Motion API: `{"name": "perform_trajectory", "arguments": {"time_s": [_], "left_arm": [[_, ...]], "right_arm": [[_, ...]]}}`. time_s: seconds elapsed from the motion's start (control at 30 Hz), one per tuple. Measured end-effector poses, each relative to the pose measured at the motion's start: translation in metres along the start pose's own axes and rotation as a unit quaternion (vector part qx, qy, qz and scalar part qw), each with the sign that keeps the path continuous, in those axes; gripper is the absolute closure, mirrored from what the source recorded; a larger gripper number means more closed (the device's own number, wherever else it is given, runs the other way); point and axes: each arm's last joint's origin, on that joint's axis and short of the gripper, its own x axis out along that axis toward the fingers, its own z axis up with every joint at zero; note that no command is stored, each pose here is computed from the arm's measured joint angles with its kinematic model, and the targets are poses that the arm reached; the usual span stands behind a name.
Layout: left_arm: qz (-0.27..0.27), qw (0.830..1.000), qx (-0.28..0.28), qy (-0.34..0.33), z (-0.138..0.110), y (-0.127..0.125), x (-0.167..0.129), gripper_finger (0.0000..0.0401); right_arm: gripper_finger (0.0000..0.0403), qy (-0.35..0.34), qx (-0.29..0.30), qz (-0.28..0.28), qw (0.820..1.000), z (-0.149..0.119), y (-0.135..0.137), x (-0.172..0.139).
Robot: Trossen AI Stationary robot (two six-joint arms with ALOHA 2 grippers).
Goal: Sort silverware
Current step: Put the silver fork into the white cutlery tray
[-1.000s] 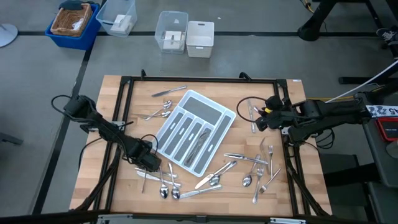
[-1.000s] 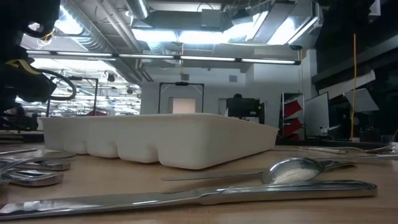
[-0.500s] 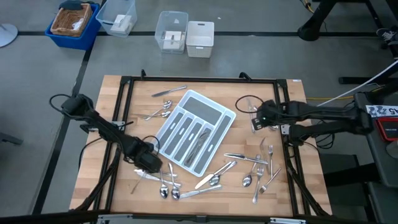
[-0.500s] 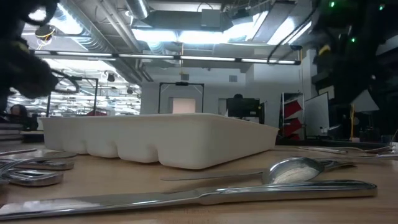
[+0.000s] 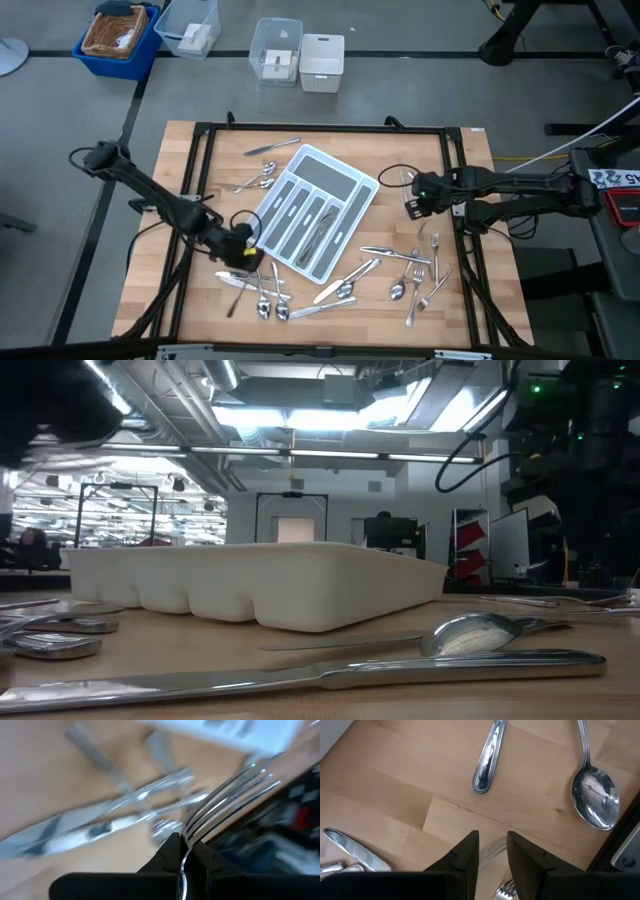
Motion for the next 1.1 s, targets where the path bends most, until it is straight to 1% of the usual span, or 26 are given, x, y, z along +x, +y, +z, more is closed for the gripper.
{"name": "perform_trajectory", "arguments": {"time_s": [0.17,0.3,0.47,0.63,0.7,0.83,1.0,1.1], "left_arm": [[-0.084,0.994,0.016,-0.07,0.015,-0.017,-0.003,0.04],[-0.135,0.981,0.034,-0.134,0.032,-0.028,-0.007,0.0399],[-0.16,0.962,0.067,-0.213,0.059,-0.039,-0.008,0.0399],[-0.17,0.946,0.095,-0.26,0.087,-0.049,0.007,0.0399],[-0.182,0.939,0.105,-0.271,0.097,-0.053,0.011,0.0399],[-0.203,0.93,0.126,-0.279,0.112,-0.058,0.015,0.0399],[-0.209,0.931,0.138,-0.267,0.122,-0.057,0.014,0.0397],[-0.209,0.93,0.146,-0.264,0.124,-0.057,0.014,0.0399]], "right_arm": [[0.0299,0.001,-0.002,-0.003,1.0,0.0,0.0,0.0],[0.0299,-0.022,-0.004,-0.017,1.0,0.001,-0.001,0.0],[0.0299,-0.071,-0.02,-0.048,0.996,0.004,-0.003,0.0],[0.0299,-0.139,-0.022,-0.096,0.985,0.008,-0.006,-0.002],[0.0299,-0.147,-0.025,-0.111,0.983,0.009,-0.006,0.0],[0.0299,-0.138,-0.062,-0.143,0.978,0.014,-0.006,0.005],[0.0299,-0.106,-0.078,-0.178,0.975,0.031,-0.011,0.015],[0.0299,-0.073,-0.081,-0.174,0.979,0.042,-0.015,0.022]]}}
